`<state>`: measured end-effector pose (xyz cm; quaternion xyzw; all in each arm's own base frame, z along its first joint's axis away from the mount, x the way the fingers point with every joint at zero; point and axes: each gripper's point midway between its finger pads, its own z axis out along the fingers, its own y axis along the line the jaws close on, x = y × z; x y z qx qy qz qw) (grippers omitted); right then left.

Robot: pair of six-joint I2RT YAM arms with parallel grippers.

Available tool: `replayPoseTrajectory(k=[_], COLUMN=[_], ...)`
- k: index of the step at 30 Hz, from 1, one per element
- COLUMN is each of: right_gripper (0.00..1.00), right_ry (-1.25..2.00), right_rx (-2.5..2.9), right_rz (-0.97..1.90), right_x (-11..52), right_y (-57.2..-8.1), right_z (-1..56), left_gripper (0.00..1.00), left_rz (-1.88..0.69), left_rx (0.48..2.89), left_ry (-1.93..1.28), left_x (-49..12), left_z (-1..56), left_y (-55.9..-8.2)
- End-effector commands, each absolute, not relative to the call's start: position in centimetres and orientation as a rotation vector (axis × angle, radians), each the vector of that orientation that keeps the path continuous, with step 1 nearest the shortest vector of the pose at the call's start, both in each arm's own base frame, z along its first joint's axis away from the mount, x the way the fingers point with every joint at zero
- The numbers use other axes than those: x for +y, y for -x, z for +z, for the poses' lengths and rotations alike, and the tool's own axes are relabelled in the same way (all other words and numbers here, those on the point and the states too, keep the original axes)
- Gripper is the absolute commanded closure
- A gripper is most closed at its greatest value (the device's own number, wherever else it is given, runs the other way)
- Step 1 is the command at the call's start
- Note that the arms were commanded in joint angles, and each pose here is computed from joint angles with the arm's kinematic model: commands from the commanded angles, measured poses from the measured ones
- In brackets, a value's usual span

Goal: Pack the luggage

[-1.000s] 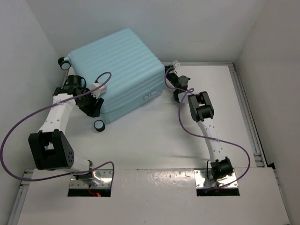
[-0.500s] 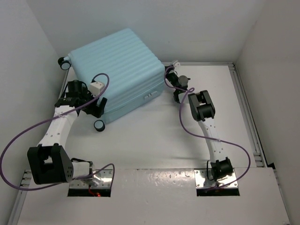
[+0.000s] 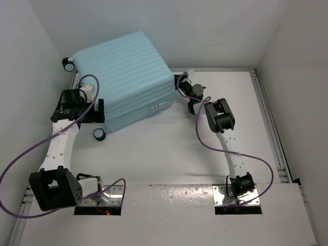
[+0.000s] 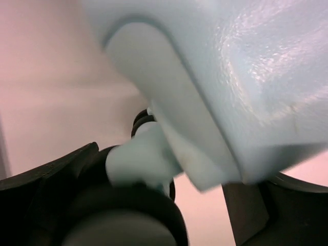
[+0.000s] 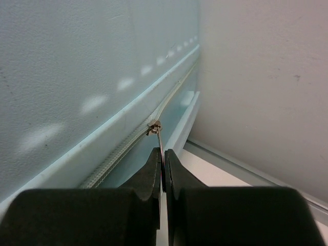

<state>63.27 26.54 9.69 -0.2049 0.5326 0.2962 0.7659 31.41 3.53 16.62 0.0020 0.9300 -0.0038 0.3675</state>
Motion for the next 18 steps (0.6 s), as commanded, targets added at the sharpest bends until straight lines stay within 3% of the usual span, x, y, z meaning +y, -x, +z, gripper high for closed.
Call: replayPoseTrajectory(k=[1,3,4,6,10,13,18], right_gripper=[1.00,1.00,1.00,1.00,1.00,1.00,1.00], right_ry=[0.367,0.373,0.373,0.378,0.388,0.389,0.399], right_rx=[0.933,0.928,0.929,0.927,0.929,0.931,0.937], right_rz=[0.581,0.585,0.582,0.589,0.587,0.584,0.585], right_x=[23.4,23.8,23.5,23.8,23.9,23.9,24.0], right_y=[-62.4,-62.3,-62.4,-62.2,-62.0,-61.9,-61.7], right_z=[15.9,16.0,15.9,16.0,15.9,16.1,15.8], left_gripper=[0.00,0.00,0.00,0.00,0.00,0.00,0.00], left_rz=[0.076,0.100,0.124,0.107,0.057,0.101,0.144], left_rx=[1.831,1.768,1.792,1.637,1.514,1.597,1.779], left_ry=[0.043,-0.077,-0.143,-0.296,-0.464,-0.167,0.301], left_x=[5.7,4.4,4.1,1.6,-1.5,2.1,9.8], left_z=[29.4,30.2,27.7,30.1,31.0,32.0,33.7], left_y=[-36.3,-33.0,-31.7,-28.5,-26.0,-28.0,-37.5])
